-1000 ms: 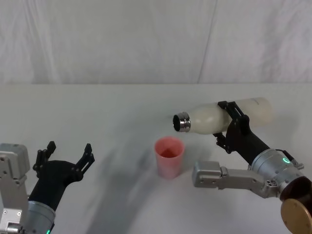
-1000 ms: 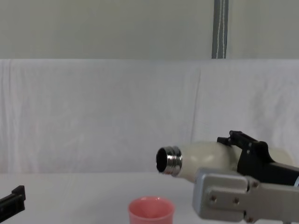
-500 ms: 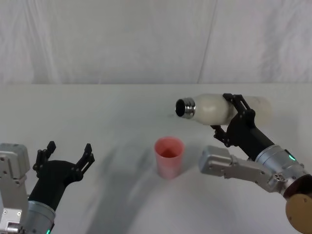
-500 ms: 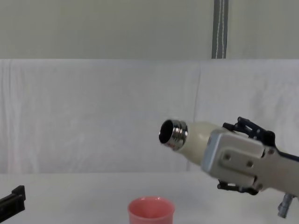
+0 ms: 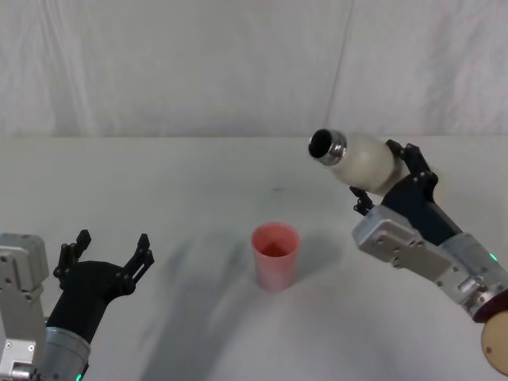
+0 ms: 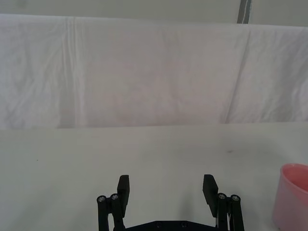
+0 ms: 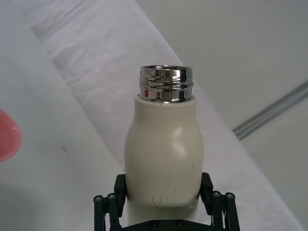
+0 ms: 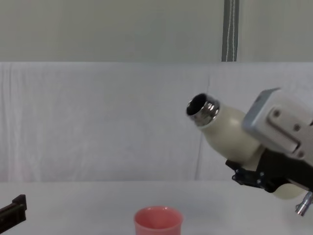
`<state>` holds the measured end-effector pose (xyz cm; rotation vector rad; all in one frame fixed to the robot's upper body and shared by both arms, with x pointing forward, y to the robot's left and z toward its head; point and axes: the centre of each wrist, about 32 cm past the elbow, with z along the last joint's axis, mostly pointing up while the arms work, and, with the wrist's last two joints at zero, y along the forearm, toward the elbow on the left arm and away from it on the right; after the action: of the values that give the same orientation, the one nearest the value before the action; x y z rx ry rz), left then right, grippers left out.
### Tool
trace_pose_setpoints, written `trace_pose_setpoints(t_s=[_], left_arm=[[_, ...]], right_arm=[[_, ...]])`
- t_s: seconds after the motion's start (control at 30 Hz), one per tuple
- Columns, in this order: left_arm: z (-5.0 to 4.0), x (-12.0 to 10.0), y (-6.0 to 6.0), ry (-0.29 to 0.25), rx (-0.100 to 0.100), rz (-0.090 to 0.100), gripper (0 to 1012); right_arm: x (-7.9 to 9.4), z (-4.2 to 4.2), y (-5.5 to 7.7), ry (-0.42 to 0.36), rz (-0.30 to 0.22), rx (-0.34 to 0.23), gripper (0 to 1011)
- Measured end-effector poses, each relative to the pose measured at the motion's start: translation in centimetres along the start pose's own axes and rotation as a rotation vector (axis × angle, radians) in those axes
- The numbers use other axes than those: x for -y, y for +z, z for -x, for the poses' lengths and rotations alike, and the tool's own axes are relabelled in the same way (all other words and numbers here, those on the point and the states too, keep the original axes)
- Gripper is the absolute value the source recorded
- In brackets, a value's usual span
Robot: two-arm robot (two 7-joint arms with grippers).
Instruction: Grasp the thermos with one hand and pour water into the cup lid.
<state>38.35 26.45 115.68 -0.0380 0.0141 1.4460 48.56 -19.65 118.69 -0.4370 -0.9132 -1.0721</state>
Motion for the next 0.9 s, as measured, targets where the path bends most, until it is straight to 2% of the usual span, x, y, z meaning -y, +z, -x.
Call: trace_pose_setpoints(t_s=[0.03,0.23,0.5,0.53,0.9], left_arm=[[0.00,0.0,0.0,0.000,0.000,0.000,1001],[0.00,0.0,0.0,0.000,0.000,0.000,1001],[0.00,0.0,0.0,0.000,0.000,0.000,1001],[0.00,0.0,0.0,0.000,0.000,0.000,1001],[0.00,0.0,0.0,0.000,0.000,0.000,1001]], right_arm=[[0.0,0.00,0.0,0.000,0.000,0.000,948],[0.5,-0.22,-0.3,-0.036,0.001,-0.140,948],[0.7,-0.42,-0.7,-0.076,0.002,-0.291,948],[0.8,-0.40,-0.7,-0.082,0.003,-0.325,948],[1.1,-0.57,-1.1,-0.127,0.004,-0.495,948]])
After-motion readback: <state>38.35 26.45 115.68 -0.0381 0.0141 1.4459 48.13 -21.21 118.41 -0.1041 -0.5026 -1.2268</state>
